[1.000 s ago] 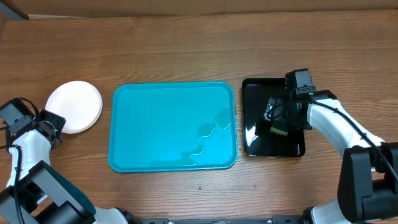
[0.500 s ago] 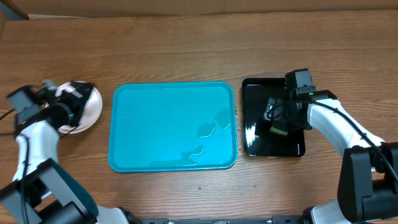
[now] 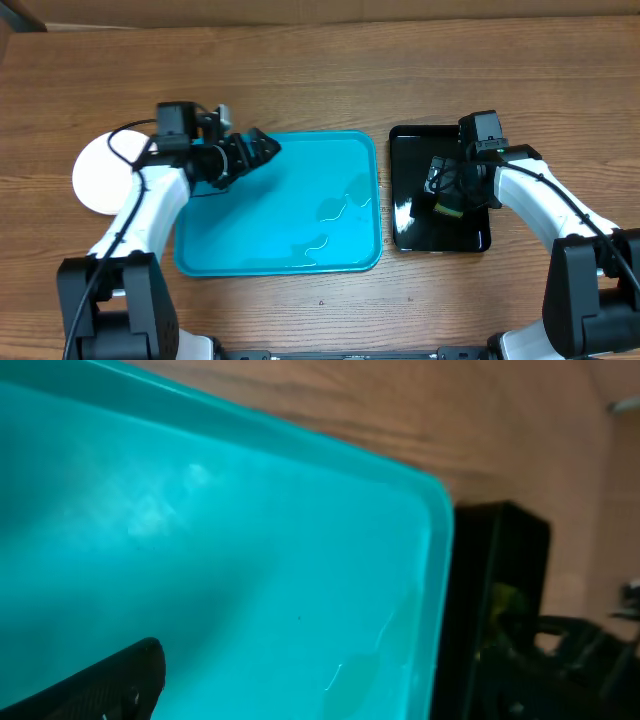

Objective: Clean dirty plates on tray and stack at the side

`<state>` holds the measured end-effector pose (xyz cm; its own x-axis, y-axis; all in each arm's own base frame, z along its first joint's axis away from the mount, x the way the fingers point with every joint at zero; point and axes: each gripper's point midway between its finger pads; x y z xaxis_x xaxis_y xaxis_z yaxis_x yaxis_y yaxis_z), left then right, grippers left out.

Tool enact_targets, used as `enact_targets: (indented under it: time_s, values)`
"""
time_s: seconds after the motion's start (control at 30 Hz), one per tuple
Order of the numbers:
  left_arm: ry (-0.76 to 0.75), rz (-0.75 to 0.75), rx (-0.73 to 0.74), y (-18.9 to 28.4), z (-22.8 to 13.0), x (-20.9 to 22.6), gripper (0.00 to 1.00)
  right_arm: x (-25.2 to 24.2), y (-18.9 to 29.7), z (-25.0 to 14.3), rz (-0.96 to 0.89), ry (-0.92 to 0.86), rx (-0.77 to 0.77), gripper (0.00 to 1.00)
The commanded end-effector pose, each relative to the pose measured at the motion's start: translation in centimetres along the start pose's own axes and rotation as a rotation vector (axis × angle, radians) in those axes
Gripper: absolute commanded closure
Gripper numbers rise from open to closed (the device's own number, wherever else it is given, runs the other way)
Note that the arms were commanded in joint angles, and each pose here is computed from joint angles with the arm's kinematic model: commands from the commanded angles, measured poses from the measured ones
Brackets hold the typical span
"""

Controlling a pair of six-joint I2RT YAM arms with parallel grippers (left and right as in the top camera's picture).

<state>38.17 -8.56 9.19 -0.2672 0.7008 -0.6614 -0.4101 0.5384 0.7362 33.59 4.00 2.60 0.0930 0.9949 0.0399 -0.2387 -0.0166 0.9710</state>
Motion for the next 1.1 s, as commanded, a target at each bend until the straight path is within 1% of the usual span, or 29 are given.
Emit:
enact_targets:
  time_s: [0.0, 0.57, 0.7, 0.77, 0.87, 0.97, 1.07]
  values:
    - [-0.057, 0.090, -0.049, -0.3, 0.7, 0.5, 0.00, -0.4, -0.2, 0.1, -0.019, 0.002, -0.003, 0.00]
    - [-0.066, 0.089, -0.042, -0.6, 0.4, 0.2, 0.00, -0.5, -0.2, 0.0, -0.019, 0.002, -0.001, 0.00]
    - [-0.066, 0.089, -0.042, -0.6, 0.4, 0.2, 0.00, -0.3, 1.4, 0.6, -0.007, 0.003, -0.052, 0.00]
    - [-0.066, 0.089, -0.042, -0.6, 0.4, 0.2, 0.00, -0.2, 3.2, 1.1, 0.005, 0.002, -0.108, 0.00]
    - [-0.066, 0.089, -0.042, -0.6, 0.4, 0.2, 0.00, 0.1, 8.3, 2.6, 0.041, -0.002, -0.268, 0.00]
    - [-0.066, 0.089, -0.042, -0.6, 0.4, 0.2, 0.00, 0.2, 15.0, 3.6, 0.086, -0.007, -0.475, 0.00]
    - [-0.066, 0.089, -0.042, -0.6, 0.4, 0.2, 0.00, 0.0, 22.2, 3.1, 0.135, -0.012, -0.694, 0.00]
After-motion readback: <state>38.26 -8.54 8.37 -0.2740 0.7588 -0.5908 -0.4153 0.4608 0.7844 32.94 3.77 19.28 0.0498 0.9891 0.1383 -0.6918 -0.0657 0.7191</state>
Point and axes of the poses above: each gripper's point midway between its finger pads, its own y axis back along the fingers, its own x axis along the line the jaws close on, z = x × y, and after that the axes turned 9 degrees about y, right-handed
